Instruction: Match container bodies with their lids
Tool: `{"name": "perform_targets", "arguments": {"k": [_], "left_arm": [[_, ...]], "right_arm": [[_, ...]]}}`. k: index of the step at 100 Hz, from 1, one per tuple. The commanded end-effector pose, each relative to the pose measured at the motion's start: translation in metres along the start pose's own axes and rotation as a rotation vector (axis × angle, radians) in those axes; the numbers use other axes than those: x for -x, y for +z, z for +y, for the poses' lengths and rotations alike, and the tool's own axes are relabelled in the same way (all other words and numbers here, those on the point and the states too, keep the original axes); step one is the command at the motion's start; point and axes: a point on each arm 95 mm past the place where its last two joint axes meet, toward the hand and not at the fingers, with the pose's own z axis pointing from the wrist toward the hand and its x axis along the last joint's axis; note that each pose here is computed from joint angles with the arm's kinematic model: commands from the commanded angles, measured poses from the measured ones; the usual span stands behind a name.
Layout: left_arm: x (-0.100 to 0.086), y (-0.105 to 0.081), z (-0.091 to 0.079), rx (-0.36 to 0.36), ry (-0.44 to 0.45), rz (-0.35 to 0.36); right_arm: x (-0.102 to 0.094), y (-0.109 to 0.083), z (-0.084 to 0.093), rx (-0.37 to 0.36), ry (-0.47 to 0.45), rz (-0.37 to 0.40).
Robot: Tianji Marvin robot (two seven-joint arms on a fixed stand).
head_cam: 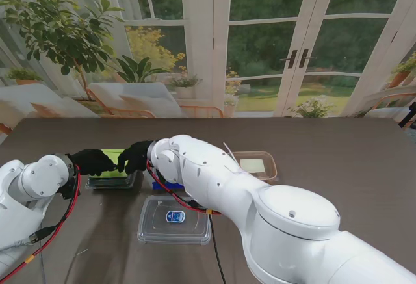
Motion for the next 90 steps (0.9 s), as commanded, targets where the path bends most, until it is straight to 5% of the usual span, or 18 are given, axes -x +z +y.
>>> {"name": "perform_targets", "arguments": {"k": [1,90], "left_arm": [[-0.001,0.001,0.003,0.026,-0.001,0.004],[0.01,0.0,0.006,0.02,-0.019,-0.016]], "right_arm": [[-0.005,0.002,0.004,-0.011,-0.018,0.004],[-0.008,0.004,-0.021,-0.077,-0.031,0.008]]}}
